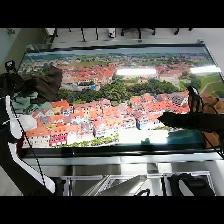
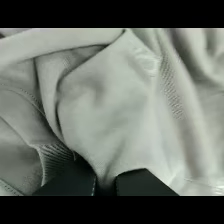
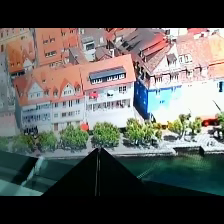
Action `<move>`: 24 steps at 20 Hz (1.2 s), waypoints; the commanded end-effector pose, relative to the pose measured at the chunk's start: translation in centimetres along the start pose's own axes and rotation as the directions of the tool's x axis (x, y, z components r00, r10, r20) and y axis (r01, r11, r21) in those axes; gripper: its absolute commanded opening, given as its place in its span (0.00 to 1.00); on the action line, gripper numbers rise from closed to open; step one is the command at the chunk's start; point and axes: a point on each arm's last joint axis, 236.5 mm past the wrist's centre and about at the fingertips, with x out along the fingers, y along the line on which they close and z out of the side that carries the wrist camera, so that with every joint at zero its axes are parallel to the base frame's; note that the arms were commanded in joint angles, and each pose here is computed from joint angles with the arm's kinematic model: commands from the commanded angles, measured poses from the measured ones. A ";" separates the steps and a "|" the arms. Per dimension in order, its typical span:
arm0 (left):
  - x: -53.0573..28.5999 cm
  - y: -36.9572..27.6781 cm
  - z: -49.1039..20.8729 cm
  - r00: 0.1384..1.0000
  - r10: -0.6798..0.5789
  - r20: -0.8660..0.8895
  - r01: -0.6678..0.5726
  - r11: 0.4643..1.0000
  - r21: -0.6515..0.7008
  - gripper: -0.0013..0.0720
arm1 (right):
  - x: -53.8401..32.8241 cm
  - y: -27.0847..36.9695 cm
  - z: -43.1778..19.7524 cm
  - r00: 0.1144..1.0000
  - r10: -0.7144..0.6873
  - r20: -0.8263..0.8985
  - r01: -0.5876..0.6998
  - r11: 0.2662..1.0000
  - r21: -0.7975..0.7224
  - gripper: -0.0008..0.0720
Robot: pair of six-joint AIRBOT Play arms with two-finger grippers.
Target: Fold the shirts.
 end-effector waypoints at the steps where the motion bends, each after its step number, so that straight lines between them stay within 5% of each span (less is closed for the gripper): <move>1: -6.0 -3.3 5.0 0.986 -0.035 0.164 0.029 0.999 0.040 0.04 | 0.0 0.0 0.0 1.000 0.001 0.000 -0.001 1.000 0.000 0.05; 5: -20.3 -11.0 10.7 0.898 -0.154 0.413 0.101 0.984 0.147 0.04 | 0.0 0.0 0.0 1.000 0.000 0.000 0.000 1.000 -0.001 0.05; 7: -28.2 -17.1 10.3 0.834 -0.315 0.452 0.250 0.947 0.200 0.04 | 0.0 0.0 0.0 1.000 0.001 0.000 -0.001 1.000 0.000 0.05; 10: -39.8 -27.2 6.0 0.670 -0.628 0.397 0.547 0.778 0.308 0.04 | 0.0 0.0 0.0 1.000 0.001 0.000 -0.001 1.000 0.000 0.05; 12: -43.8 -31.5 2.1 0.624 -0.715 0.316 0.614 0.698 0.369 0.04 | 0.0 0.0 0.0 1.000 0.001 0.000 -0.001 1.000 0.000 0.05; 16: -43.1 -39.0 -8.0 0.626 -0.780 0.013 0.721 0.585 0.371 0.04 | 0.0 0.0 0.0 1.000 0.000 0.000 0.000 1.000 0.000 0.05; 21: -31.5 -42.6 -21.9 0.688 -0.631 -0.359 0.725 0.619 0.302 0.04 | 0.0 0.0 0.0 1.000 0.001 0.000 -0.001 1.000 0.000 0.05; 22: -29.1 -42.2 -24.1 0.696 -0.587 -0.413 0.711 0.642 0.286 0.09 | 0.0 0.0 0.1 1.000 0.000 0.004 0.000 1.000 0.000 0.05; 23: -27.0 -41.6 -25.7 0.700 -0.549 -0.456 0.697 0.664 0.270 0.45 | 0.1 -0.1 0.8 1.000 -0.003 0.030 0.003 1.000 0.002 0.05; 24: -25.5 -40.9 -26.9 0.701 -0.518 -0.490 0.683 0.685 0.254 0.72 | 0.2 -0.3 1.7 0.998 -0.008 0.066 0.008 1.000 0.004 0.05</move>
